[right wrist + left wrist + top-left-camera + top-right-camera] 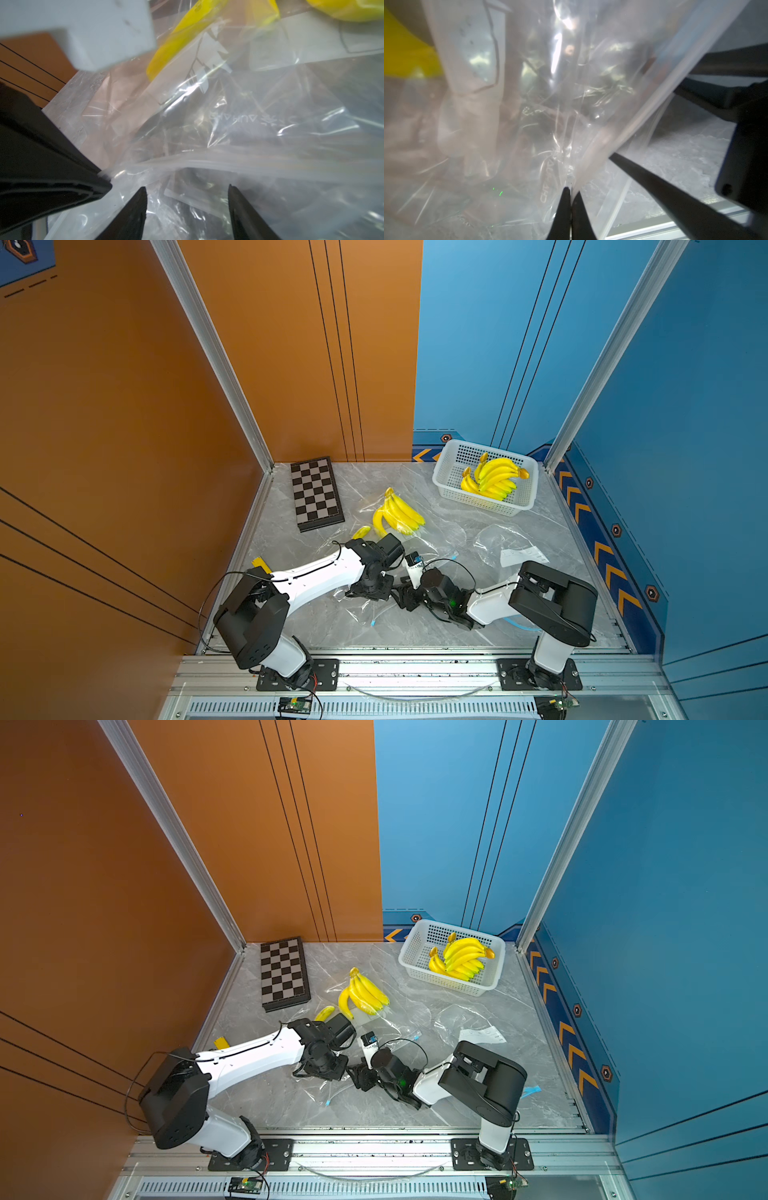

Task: Open the zip-top bag and take out the banana
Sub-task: Adjust the zipper food storage bag at the center of the board.

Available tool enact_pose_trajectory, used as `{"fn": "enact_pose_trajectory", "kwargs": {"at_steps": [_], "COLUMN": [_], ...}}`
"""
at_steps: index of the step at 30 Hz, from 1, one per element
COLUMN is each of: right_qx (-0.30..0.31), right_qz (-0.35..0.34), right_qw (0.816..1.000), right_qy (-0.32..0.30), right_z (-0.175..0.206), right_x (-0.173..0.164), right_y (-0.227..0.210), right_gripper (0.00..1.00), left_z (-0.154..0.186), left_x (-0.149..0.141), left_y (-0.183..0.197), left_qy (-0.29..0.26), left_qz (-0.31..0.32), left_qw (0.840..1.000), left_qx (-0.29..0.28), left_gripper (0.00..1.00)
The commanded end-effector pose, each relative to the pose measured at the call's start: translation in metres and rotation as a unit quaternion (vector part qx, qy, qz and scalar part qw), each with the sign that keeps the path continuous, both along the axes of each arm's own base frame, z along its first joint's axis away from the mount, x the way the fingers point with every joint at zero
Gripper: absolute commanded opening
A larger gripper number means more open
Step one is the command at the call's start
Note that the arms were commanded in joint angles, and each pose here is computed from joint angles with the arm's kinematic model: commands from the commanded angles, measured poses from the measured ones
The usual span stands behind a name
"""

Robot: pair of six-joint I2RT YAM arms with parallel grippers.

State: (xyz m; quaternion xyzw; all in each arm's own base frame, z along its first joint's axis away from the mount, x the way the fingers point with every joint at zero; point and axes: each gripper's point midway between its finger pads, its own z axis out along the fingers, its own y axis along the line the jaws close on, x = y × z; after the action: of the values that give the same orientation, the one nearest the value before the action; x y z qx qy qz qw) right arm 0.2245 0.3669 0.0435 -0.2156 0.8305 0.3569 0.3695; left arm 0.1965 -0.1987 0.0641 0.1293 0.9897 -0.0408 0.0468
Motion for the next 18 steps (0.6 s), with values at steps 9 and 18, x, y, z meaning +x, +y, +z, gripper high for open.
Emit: {"fn": "enact_pose_trajectory", "kwargs": {"at_steps": [9, 18], "right_qx": [0.047, 0.059], "right_qz": [0.079, 0.023], "right_qw": [0.995, 0.995], "right_qy": [-0.028, -0.083], "right_z": [0.032, 0.077], "right_x": [-0.003, 0.019], "right_y": [0.058, 0.036], "right_gripper": [0.63, 0.68], "left_z": [0.096, 0.108], "left_x": [0.024, 0.001], "left_y": [-0.054, -0.060], "left_qy": [-0.044, -0.030], "left_qz": [0.016, 0.017], "left_qw": [0.988, 0.983], "left_qx": [-0.150, -0.182], "left_gripper": [0.00, 0.00]}}
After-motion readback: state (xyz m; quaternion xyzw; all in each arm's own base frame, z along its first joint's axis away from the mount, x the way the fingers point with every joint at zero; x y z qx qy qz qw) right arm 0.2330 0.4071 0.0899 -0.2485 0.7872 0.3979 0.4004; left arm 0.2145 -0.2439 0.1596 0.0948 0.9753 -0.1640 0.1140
